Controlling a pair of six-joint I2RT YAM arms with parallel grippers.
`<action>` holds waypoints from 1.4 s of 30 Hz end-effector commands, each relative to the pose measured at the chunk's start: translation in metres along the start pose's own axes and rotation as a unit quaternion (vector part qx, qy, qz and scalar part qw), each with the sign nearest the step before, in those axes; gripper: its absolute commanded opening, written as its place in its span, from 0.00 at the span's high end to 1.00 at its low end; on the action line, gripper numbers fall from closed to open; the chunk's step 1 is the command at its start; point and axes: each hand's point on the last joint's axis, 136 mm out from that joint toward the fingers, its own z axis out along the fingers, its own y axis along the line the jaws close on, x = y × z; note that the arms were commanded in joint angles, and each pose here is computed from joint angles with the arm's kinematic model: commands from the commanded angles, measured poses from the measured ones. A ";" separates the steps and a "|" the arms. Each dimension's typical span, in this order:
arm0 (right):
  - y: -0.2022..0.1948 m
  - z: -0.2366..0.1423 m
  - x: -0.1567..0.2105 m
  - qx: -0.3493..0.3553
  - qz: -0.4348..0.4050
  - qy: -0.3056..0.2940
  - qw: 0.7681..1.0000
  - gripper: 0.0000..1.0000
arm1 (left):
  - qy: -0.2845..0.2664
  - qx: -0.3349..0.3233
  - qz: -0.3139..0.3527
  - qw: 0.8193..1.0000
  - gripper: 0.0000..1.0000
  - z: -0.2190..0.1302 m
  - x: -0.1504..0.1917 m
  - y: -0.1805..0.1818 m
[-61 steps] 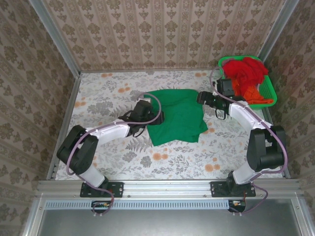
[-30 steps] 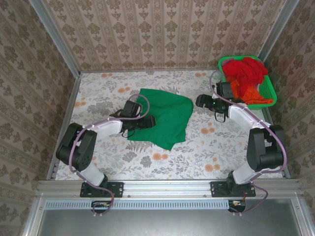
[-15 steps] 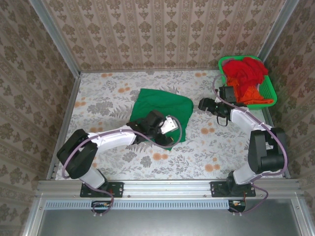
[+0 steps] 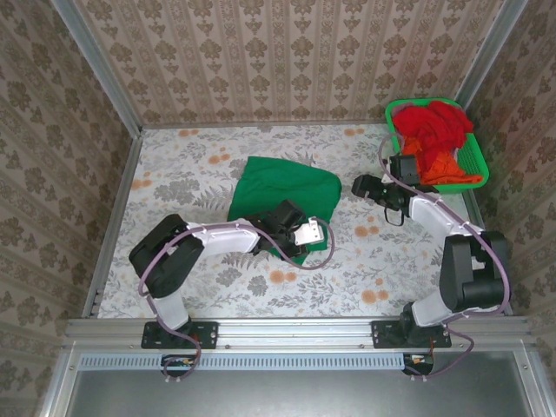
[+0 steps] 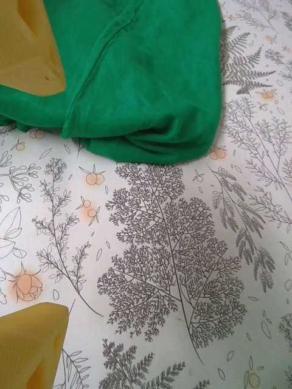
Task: Fold and stack the t-shirts
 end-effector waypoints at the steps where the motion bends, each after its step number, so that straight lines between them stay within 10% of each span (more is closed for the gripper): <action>1: 0.003 -0.010 0.000 -0.011 0.002 -0.006 1.000 0.11 | -0.033 -0.026 0.007 0.999 0.93 -0.009 -0.022 0.012; 11: 0.049 -0.030 0.021 -0.114 -0.067 -0.059 0.989 0.10 | -0.145 -0.104 -0.074 0.981 1.00 -0.083 -0.069 0.062; 19: 0.115 -0.046 0.090 -0.219 -0.244 -0.119 0.937 0.03 | -0.172 -0.118 -0.145 0.967 1.00 -0.109 -0.062 0.091; 34: 0.176 0.029 0.161 -0.165 -0.309 -0.077 0.933 0.01 | -0.190 -0.160 -0.226 0.942 1.00 -0.132 -0.050 0.118; 39: 0.137 0.041 0.150 -0.066 -0.255 -0.081 0.961 0.23 | -0.190 -0.194 -0.238 0.932 1.00 -0.148 -0.038 0.127; 42: 0.131 0.024 0.128 -0.051 -0.245 -0.102 0.963 0.64 | -0.191 -0.221 -0.244 0.925 1.00 -0.162 -0.030 0.135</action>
